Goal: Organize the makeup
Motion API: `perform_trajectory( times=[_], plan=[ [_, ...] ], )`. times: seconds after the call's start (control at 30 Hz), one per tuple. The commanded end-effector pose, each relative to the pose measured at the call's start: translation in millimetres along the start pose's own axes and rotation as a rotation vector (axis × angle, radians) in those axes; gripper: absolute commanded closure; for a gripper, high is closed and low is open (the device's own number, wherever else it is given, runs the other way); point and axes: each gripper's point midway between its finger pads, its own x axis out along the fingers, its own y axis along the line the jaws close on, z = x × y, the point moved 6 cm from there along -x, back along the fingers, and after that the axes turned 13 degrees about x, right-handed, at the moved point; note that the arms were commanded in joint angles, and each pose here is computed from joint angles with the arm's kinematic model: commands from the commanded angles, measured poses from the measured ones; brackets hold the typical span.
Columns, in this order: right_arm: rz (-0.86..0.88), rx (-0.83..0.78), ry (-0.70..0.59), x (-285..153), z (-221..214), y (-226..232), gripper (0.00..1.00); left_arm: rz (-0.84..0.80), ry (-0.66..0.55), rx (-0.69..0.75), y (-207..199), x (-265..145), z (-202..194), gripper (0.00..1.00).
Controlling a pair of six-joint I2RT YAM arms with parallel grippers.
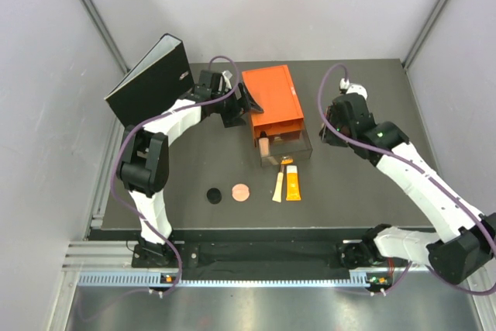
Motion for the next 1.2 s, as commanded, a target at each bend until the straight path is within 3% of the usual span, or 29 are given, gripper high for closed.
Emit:
perform_trajectory(
  times=[0.0, 0.6, 1.17],
  plan=[
    [0.103, -0.039, -0.012, 1.5, 10.7, 36.2, 1.00, 0.138, 0.110, -0.025, 32.0, 11.5, -27.7, 0.06],
    [0.291, -0.123, 0.097, 24.1, -21.2, 113.4, 1.00, 0.142, 0.110, -0.019, 30.6, 7.6, -28.3, 0.06],
    [0.289, -0.182, 0.235, 48.8, -54.3, 128.8, 0.93, 0.144, 0.106, -0.023, 31.2, 8.3, -28.4, 0.06]
  ],
)
